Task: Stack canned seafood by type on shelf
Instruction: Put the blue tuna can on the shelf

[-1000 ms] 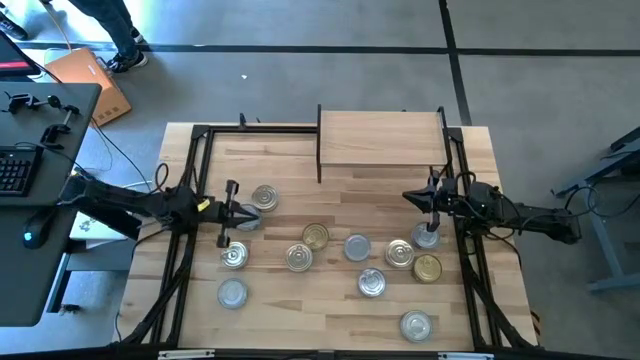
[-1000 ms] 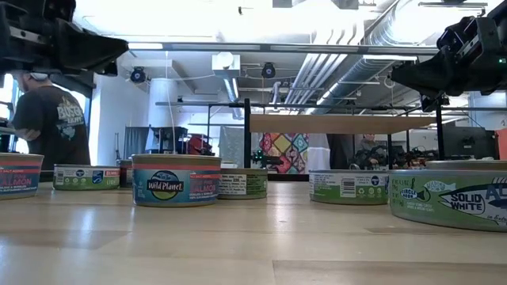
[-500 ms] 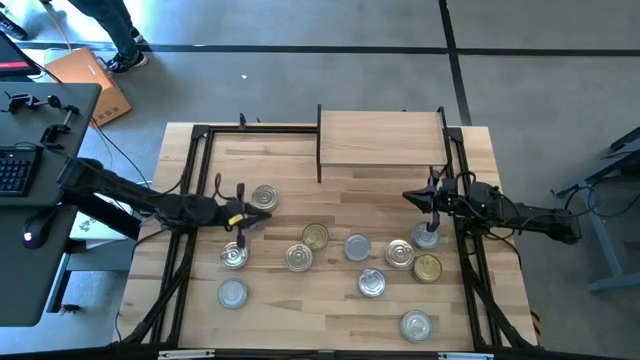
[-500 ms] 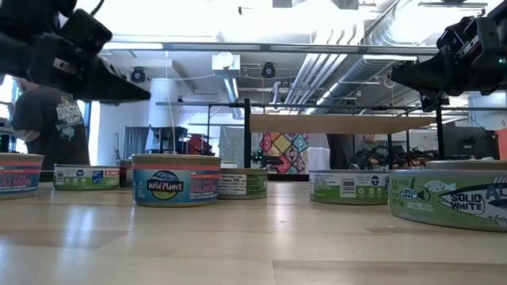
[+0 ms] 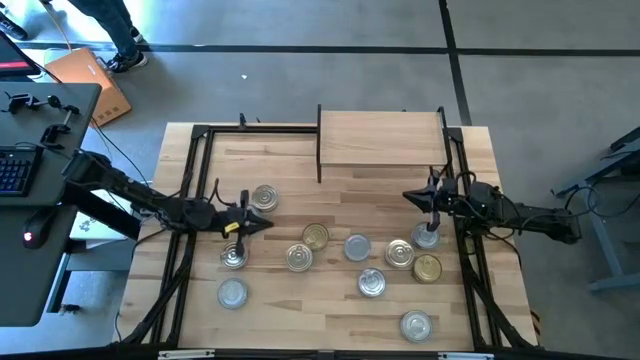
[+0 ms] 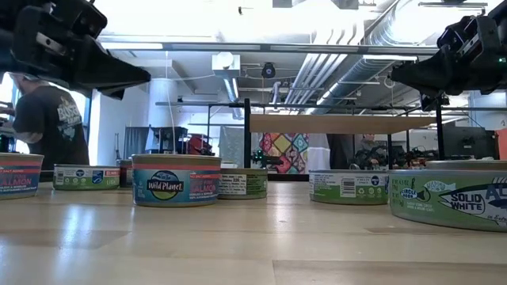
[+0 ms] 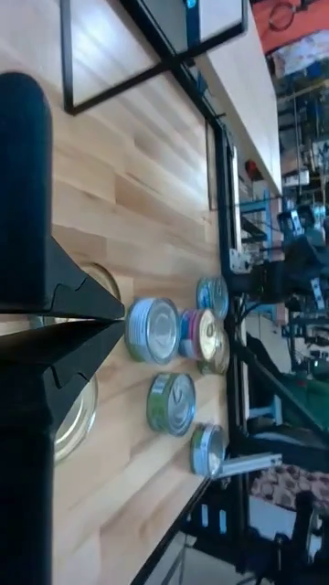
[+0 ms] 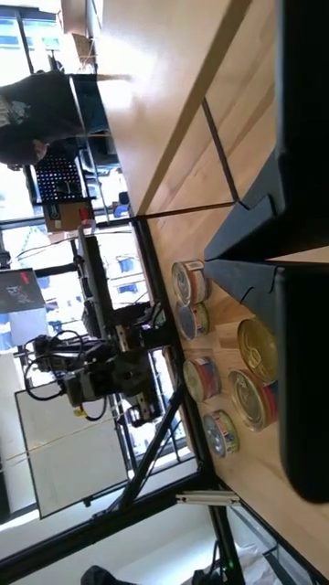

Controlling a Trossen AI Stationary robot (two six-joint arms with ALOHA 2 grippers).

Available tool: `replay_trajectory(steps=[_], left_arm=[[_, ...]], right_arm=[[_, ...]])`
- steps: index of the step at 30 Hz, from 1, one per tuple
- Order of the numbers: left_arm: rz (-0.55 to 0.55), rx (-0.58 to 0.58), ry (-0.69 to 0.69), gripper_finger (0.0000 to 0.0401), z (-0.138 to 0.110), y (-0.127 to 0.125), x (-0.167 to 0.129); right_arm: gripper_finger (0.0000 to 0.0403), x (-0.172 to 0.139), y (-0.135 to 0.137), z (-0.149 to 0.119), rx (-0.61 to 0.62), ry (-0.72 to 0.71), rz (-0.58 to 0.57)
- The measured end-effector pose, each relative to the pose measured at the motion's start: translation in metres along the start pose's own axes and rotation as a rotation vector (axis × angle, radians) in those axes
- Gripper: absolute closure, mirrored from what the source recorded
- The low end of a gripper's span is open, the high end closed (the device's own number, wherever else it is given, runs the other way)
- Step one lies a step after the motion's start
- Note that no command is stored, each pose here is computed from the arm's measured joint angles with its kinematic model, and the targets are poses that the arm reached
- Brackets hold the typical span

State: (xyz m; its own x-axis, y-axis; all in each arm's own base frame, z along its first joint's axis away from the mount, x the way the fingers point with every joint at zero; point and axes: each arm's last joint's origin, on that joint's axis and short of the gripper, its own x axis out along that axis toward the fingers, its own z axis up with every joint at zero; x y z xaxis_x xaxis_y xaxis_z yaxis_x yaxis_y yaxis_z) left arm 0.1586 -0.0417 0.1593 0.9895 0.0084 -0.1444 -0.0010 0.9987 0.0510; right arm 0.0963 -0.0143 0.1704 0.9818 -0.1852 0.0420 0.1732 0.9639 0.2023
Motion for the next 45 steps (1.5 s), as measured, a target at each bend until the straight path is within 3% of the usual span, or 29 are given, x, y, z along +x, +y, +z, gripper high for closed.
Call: replay_trajectory(steps=[2,4,7,11,15,18,23,30,34,38,45], left_arm=[[-0.012,-0.002,-0.013,0.0394,0.001,-0.002,0.0],[-0.023,0.005,-0.025,0.0394,0.001,-0.006,0.001],[-0.024,0.034,-0.044,0.0397,0.002,-0.01,0.001],[0.0,0.04,-0.063,0.04,0.003,-0.015,0.004],[-0.003,0.045,-0.056,0.04,0.008,-0.02,0.01],[-0.012,0.051,-0.047,0.04,0.011,-0.025,0.016],[-0.038,0.075,-0.013,0.04,0.016,-0.035,0.026],[-0.163,0.182,0.155,0.0401,0.019,-0.071,0.032],[-0.173,0.242,0.266,0.0398,0.012,-0.091,0.038],[-0.151,0.265,0.329,0.0364,0.006,-0.1,0.053],[-0.119,0.337,0.394,0.0236,0.002,-0.101,0.078]], right_arm=[[0.0403,0.0,0.0,0.005,0.007,-0.052,-0.013],[0.0403,-0.001,0.002,0.012,0.123,-0.123,0.008],[0.0403,-0.001,0.007,0.02,0.247,-0.177,0.134],[0.0403,0.005,0.022,0.029,0.218,-0.24,0.316],[0.0403,0.017,0.039,0.033,0.086,-0.336,0.351],[0.0403,0.031,0.049,0.023,0.014,-0.288,0.332],[0.0403,0.064,0.064,0.008,-0.001,-0.09,0.291],[0.0403,0.109,0.081,-0.005,-0.071,0.064,0.268],[0.0403,0.129,0.089,-0.005,-0.123,0.096,0.262],[0.0403,0.14,0.094,-0.005,-0.14,0.125,0.259],[0.0403,0.143,0.095,-0.006,-0.118,0.139,0.258]])
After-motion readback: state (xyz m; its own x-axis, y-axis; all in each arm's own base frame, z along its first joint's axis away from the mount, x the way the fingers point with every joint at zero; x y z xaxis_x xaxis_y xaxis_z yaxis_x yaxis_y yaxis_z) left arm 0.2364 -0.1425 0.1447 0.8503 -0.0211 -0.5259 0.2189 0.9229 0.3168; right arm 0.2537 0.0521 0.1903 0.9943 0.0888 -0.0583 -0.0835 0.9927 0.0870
